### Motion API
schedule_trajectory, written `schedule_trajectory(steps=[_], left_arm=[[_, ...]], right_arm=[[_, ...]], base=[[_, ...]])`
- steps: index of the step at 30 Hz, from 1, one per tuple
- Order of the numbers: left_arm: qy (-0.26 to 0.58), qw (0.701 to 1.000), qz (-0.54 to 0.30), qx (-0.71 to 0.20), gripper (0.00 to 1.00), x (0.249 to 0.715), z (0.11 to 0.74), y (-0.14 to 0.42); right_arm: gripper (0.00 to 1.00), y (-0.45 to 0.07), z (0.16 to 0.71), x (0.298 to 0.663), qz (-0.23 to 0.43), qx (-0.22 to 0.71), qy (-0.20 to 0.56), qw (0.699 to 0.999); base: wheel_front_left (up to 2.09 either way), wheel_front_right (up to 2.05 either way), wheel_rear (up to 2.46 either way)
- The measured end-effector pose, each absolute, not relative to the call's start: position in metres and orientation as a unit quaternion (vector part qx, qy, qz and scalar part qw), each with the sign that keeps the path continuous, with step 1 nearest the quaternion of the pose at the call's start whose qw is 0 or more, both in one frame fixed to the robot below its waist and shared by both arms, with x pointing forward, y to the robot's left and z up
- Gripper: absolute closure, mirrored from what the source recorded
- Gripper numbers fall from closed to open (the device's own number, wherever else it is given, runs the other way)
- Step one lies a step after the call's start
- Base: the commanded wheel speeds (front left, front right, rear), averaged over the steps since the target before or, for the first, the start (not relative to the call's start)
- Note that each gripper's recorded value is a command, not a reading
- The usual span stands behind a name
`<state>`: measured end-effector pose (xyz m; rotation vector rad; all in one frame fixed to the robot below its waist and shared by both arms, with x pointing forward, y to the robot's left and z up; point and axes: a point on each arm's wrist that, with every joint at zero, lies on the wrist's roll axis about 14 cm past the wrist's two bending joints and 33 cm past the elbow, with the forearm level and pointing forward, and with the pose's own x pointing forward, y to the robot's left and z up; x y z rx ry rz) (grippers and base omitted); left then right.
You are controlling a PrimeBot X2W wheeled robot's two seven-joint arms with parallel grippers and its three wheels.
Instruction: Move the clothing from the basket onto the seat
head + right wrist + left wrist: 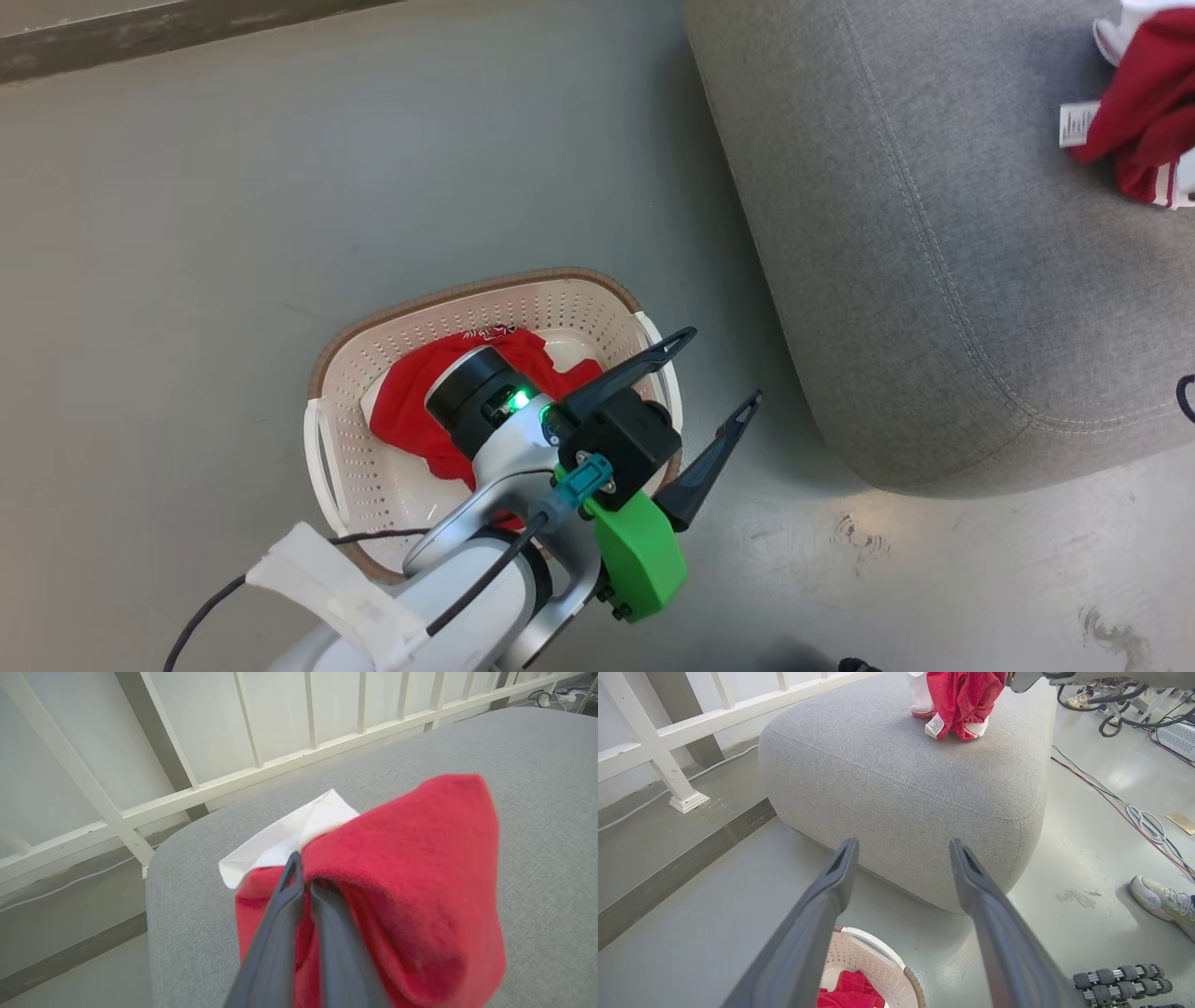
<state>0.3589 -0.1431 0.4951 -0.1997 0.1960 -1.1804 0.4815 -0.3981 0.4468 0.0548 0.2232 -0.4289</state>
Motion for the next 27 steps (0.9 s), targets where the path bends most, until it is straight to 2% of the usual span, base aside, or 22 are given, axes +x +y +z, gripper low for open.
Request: schedule_trajectory(steps=[5, 6, 7, 20, 27], left_arm=[[0.095, 0.821, -0.555, -0.092, 0.0, 0.36, 0.492, -0.143], [0.096, 0.821, -0.555, -0.092, 0.0, 0.36, 0.491, -0.143], [0.097, 0.821, -0.555, -0.091, 0.0, 0.36, 0.49, -0.143], [0.077, 0.829, -0.548, -0.085, 0.0, 0.361, 0.501, -0.142], [0.057, 0.835, -0.541, -0.084, 0.0, 0.363, 0.514, -0.14]], right_arm=[[1.0, -0.401, 0.435, 0.475, -0.219, 0.031, 0.128, 0.967], [0.64, -0.401, 0.435, 0.475, -0.219, 0.031, 0.13, 0.967], [0.0, -0.401, 0.435, 0.475, -0.218, 0.03, 0.13, 0.967], [0.0, -0.369, 0.437, 0.478, -0.165, 0.018, 0.137, 0.977], [0.0, -0.349, 0.433, 0.466, -0.14, 0.027, 0.142, 0.979]], base=[[0.0, 0.0, 0.0], [0.0, 0.0, 0.0], [0.0, 0.0, 0.0], [0.0, 0.0, 0.0], [0.0, 0.0, 0.0]])
